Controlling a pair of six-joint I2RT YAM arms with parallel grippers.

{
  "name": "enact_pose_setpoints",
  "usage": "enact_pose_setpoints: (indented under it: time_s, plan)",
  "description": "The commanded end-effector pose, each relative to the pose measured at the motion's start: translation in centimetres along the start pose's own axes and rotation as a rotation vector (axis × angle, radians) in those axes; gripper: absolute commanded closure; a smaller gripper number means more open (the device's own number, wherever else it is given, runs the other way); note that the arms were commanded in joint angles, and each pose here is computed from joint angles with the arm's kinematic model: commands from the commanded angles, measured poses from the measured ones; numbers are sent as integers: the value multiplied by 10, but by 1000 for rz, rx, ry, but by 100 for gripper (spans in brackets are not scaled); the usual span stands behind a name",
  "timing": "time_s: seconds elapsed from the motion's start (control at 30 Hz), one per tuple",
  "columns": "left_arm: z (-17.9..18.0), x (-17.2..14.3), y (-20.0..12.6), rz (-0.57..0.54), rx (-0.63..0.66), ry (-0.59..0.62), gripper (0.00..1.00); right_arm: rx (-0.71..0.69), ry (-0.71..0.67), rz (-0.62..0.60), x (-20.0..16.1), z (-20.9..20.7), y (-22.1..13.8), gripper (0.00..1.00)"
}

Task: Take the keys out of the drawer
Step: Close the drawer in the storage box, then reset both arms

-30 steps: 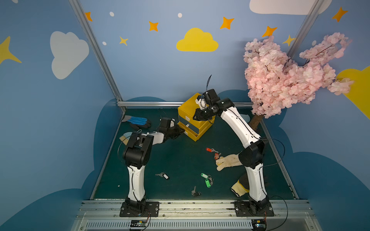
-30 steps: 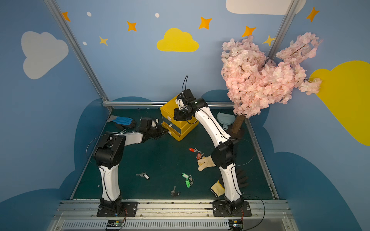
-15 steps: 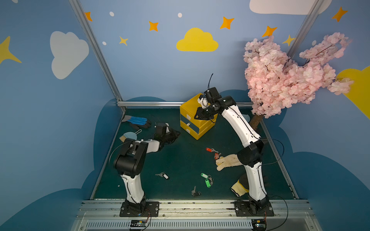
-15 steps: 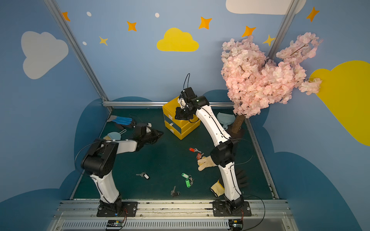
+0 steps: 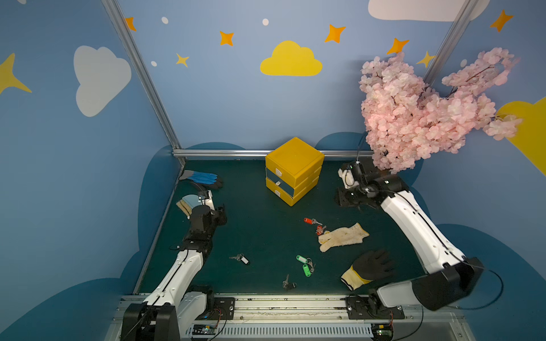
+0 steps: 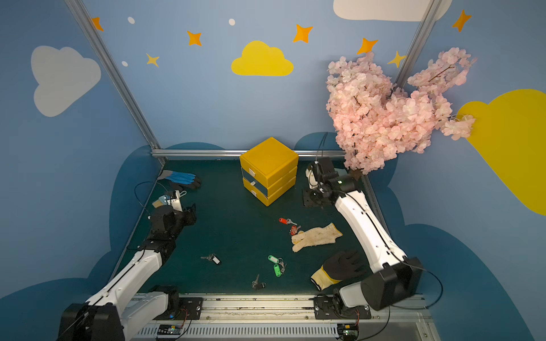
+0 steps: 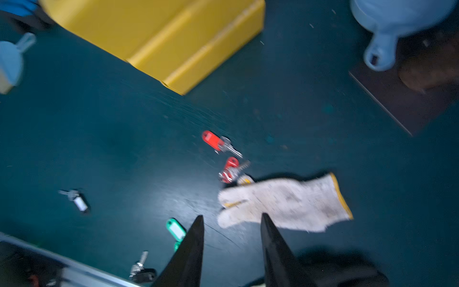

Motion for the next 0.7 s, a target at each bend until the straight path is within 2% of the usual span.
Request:
enact_pose_setpoints:
  time_s: [0.0,0.1,0.17,0.23,0.3,0.4,0.47,0.53,0.6,0.63,0.67]
  plan:
    - [6,-4,3,-165,75,110,44,-129,-101,-300,-19,-35,37,59]
    - [7,3,22,-106,53,115,43,-155,-120,-482,-61,-67,71,53]
    - [5,8,33,-132,8,130,43,-132,-107,-594,-77,-81,82,53]
    - [4,11,40,-193,-58,125,43,-120,-44,-587,-89,-94,94,49]
    - [7,1,51,-207,-112,96,43,-83,10,-618,-79,-99,100,48]
    - [10,-10,66,-242,-168,84,43,-15,-4,-641,-65,-104,110,48]
    - [8,-4,68,-157,-211,101,42,12,19,-659,-54,-109,115,48]
    - [6,-3,71,-165,-208,114,40,82,46,-700,-45,-113,122,47]
    - [10,-4,74,-179,-156,85,38,212,-55,-636,-44,-108,144,47]
    - [13,-2,75,-158,-124,68,36,223,-95,-652,-43,-106,152,46]
    - [13,-1,75,-140,-120,67,25,218,-79,-714,-46,-108,152,43]
Point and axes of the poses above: each gripper's point midway between its finger pads, its own y axis out along the fingers, its own z axis along the line the jaws close on, x = y × z, the point moved 10 cm from there along -y, back along the fingers, and after that the axes turned 8 degrees about y, right-handed, at the moved point
